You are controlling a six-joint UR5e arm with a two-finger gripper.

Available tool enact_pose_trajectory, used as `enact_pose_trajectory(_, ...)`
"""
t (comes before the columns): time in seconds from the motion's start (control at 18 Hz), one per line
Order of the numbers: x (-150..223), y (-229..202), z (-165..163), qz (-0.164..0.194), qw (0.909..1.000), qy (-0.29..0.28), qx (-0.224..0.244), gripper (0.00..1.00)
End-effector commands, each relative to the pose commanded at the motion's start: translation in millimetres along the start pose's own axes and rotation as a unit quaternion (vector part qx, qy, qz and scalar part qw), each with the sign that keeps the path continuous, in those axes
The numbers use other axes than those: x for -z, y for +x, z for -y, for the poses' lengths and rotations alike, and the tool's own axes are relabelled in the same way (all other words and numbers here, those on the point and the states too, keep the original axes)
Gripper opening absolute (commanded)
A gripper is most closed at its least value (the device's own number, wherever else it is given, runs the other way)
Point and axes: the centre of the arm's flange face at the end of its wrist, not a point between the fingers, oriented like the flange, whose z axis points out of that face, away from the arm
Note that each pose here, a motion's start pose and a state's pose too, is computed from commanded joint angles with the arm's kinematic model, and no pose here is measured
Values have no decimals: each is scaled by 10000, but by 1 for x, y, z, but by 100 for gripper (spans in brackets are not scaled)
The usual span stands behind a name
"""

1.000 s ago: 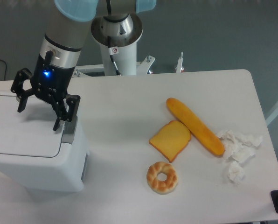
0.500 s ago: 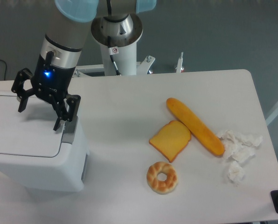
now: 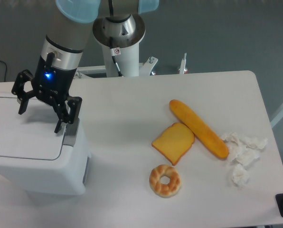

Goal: Close the trash can
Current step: 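Press the gripper down on the closed lid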

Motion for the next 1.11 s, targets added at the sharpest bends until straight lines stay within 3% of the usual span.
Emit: enact_pose_trajectory(1.11, -2, 0, -2, -8, 10000, -18, 4, 100)
